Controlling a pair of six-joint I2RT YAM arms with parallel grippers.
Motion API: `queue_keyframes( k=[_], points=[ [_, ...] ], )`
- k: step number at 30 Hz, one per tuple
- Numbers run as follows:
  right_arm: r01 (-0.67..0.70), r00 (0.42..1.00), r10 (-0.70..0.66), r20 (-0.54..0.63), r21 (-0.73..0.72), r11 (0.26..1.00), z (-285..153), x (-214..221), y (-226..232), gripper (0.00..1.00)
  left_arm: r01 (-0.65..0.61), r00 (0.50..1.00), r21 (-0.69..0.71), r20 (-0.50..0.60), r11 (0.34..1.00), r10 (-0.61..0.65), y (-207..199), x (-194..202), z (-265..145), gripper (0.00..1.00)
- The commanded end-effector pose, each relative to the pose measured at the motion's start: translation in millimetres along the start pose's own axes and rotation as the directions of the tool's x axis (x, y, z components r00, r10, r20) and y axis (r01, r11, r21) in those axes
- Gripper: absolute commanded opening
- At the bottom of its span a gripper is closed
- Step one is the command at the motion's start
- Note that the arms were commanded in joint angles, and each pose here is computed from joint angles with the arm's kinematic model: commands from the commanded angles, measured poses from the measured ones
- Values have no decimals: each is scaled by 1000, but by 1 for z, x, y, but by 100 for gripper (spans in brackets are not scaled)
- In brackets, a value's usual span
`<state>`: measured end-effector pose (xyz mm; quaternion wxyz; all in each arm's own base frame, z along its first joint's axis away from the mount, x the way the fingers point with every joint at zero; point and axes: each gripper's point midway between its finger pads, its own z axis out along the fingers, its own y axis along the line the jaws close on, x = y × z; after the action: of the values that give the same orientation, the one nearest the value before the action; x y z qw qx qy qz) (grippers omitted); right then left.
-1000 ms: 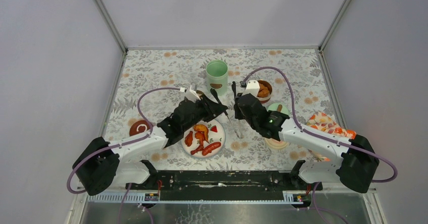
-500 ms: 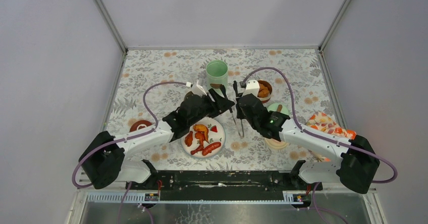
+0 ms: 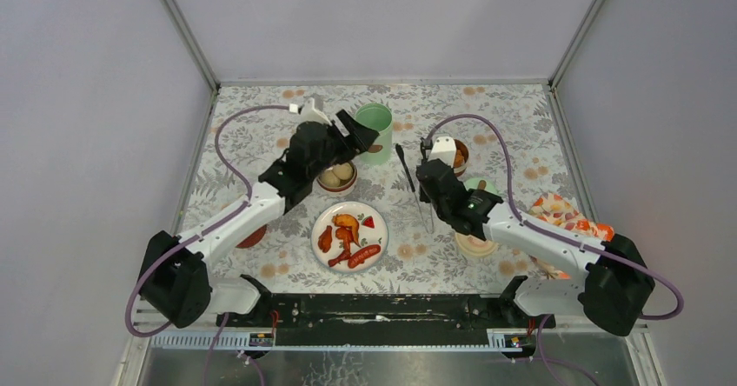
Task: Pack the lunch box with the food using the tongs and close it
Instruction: Pick up the clamp at the center of the board.
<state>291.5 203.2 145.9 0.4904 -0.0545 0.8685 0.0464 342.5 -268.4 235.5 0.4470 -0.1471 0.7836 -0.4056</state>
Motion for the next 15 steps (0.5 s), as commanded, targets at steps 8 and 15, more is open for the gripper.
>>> queue_keyframes(
  k=[8, 15],
  points=[
    [-40, 994, 35, 101, 43, 998, -19, -14, -31, 0, -285, 958, -342, -69, 895, 278, 75, -77, 60, 75],
    [-40, 991, 34, 129, 47, 998, -27, -20, -38, 0, -389, 921, -419, -166, 821, 352, 102, -83, 99, 60]
  ],
)
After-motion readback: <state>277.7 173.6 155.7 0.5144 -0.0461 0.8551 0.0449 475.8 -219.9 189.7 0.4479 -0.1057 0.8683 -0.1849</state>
